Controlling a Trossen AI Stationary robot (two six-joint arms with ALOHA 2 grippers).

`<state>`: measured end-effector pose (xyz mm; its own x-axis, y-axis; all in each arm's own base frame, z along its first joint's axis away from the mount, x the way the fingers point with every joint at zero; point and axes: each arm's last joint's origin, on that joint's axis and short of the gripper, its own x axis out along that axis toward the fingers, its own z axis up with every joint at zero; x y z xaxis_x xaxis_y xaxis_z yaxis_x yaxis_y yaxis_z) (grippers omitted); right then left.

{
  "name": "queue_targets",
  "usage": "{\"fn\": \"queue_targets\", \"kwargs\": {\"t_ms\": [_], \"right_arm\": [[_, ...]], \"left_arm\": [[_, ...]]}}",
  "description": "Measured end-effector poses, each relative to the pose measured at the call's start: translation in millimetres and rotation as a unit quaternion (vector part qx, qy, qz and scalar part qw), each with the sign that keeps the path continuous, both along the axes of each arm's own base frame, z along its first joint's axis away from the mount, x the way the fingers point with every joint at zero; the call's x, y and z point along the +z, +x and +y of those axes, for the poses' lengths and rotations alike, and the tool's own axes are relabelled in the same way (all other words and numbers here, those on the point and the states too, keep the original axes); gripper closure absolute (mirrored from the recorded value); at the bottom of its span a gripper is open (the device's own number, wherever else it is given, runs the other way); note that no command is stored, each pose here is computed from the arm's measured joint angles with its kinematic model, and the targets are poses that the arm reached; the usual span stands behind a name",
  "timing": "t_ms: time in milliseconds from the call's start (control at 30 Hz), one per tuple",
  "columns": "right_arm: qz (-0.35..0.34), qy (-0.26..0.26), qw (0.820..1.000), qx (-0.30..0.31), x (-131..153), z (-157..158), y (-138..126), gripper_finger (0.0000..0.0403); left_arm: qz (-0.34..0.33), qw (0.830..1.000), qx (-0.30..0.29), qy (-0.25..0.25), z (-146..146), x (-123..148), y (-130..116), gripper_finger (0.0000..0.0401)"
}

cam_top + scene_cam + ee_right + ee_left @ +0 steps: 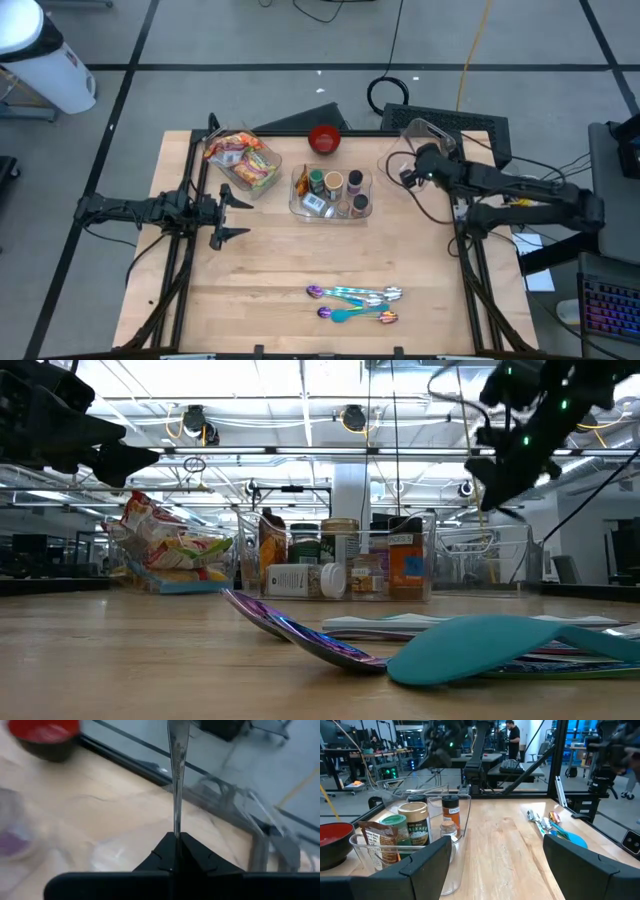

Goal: Pick & Place Food Item
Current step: Put the black spoon into the right transparent bin

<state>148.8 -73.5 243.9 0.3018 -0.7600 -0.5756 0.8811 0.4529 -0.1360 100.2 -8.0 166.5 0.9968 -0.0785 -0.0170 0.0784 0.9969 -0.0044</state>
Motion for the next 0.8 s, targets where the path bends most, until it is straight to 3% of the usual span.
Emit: {"fn": "queue_targets", "kwargs": {"t_ms": [200,433,800], "right_arm": [[-0.029,-0.009,0.998,-0.064,-40,-19,-10,0.0401],[-0.072,0.025,0.994,-0.079,-67,-26,-20,0.0402],[-0.065,0.042,0.993,-0.094,-82,-26,-28,0.0388]], "left_arm": [[0.000,1.000,0.000,0.000,0,0,0,0.0077],[0.000,1.000,0.000,0.000,0,0,0,0.0077],[0.000,1.000,0.000,0.000,0,0,0,0.0077]]}}
